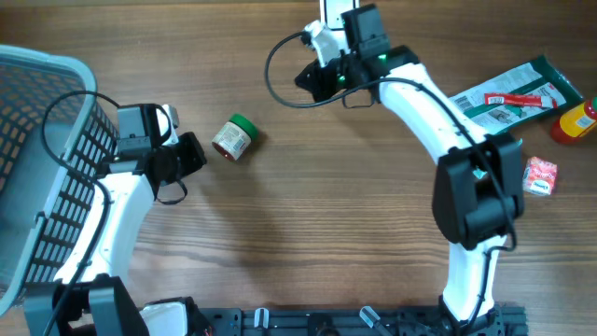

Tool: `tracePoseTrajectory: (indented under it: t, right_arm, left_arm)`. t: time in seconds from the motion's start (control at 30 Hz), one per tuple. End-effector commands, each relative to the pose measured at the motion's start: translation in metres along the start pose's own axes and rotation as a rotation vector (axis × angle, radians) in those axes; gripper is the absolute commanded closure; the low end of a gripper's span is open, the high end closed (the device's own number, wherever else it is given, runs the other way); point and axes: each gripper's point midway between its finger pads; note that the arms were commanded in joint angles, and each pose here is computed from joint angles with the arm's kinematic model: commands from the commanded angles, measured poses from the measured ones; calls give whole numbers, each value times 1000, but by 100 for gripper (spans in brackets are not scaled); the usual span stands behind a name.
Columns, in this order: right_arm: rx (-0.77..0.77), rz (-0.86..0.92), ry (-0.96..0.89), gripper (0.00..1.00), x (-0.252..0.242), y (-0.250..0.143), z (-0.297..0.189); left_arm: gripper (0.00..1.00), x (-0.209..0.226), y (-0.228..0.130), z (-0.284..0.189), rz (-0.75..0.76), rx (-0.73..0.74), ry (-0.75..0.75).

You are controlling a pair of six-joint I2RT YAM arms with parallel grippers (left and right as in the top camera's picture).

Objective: Scan the item barcode
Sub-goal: 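Grasp the green-capped jar with the left gripper and lift it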

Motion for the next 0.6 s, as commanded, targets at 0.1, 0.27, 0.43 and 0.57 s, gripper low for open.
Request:
tracePoseTrajectory:
  t: [0.1,0.27,0.43,0.57]
  right_arm:
    - [-11,21,190,96,44,-9,60]
    - [16,105,222,96,57,-23,93]
    - [16,209,209,96,45,-33,113]
    - [24,215,206,96,43,-37,116]
  left_arm:
    - [96,16,-13,24,-148,-31,29]
    - [96,13,-4,30,-216,-97,-20]
    - [96,12,-8,44,-280,-61,-41]
    - [96,-3,-4,57,-291,-44,-128]
Point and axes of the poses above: each gripper's point midway between its finger pads, its own z axis out along the fingers, its own x axis along the line the jaws close on, y = z × x, and after that the axes turned 6 degrees about -z, right-handed
